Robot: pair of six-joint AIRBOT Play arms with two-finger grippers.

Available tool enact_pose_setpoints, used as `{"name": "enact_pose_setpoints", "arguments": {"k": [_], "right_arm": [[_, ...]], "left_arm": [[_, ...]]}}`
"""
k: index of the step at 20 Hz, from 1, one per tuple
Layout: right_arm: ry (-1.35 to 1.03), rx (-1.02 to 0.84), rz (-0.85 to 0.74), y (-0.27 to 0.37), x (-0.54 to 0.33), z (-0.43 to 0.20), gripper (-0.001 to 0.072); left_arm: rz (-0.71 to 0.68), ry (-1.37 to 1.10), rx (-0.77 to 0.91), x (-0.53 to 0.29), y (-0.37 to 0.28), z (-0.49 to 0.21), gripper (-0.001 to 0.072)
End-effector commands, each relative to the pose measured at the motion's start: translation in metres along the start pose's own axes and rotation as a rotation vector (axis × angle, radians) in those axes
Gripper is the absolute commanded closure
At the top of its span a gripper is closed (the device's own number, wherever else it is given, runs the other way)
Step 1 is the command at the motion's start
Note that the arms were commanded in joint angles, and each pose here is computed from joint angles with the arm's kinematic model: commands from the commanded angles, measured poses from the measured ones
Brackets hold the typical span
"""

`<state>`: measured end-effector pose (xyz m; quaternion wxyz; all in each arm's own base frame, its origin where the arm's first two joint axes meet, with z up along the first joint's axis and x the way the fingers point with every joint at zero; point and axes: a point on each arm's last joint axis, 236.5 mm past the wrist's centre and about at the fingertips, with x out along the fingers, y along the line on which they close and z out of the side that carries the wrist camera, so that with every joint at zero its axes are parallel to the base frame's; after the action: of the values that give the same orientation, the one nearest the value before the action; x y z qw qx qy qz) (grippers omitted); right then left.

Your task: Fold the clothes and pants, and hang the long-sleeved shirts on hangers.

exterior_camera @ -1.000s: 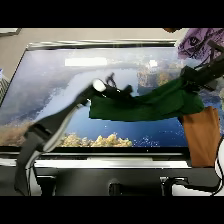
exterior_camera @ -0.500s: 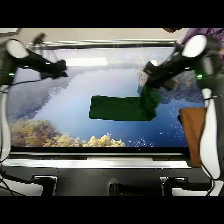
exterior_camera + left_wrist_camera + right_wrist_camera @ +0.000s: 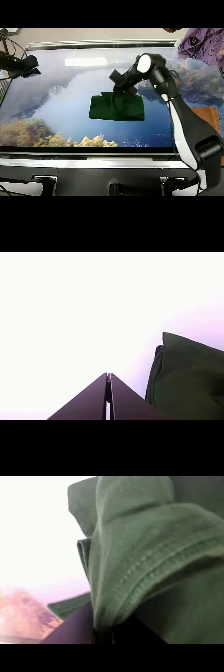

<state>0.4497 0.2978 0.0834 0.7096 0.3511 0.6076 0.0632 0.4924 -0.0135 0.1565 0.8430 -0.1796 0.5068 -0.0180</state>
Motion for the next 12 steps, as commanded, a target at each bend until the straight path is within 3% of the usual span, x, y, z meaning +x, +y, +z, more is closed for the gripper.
{"name": "enact_pose_setpoints", "arguments": {"k": [1, 10, 11, 12], "right_arm": [[0.022, 0.028, 0.073, 0.021, 0.022, -0.009, 0.0689], [0.016, 0.038, 0.161, 0.04, 0.069, -0.005, 0.0685], [0.013, 0.02, 0.175, 0.045, 0.075, -0.009, 0.0636], [0.007, 0.019, 0.187, 0.048, 0.08, -0.009, 0.0496]], "left_arm": [[0.009, -0.003, -0.009, -0.002, 0.007, 0.001, 0.0688], [0.011, 0.011, -0.013, 0.002, 0.008, -0.002, 0.0687], [0.012, 0.012, -0.013, 0.002, 0.009, -0.002, 0.0688], [0.012, 0.012, -0.013, 0.003, 0.009, -0.002, 0.0687]]}}
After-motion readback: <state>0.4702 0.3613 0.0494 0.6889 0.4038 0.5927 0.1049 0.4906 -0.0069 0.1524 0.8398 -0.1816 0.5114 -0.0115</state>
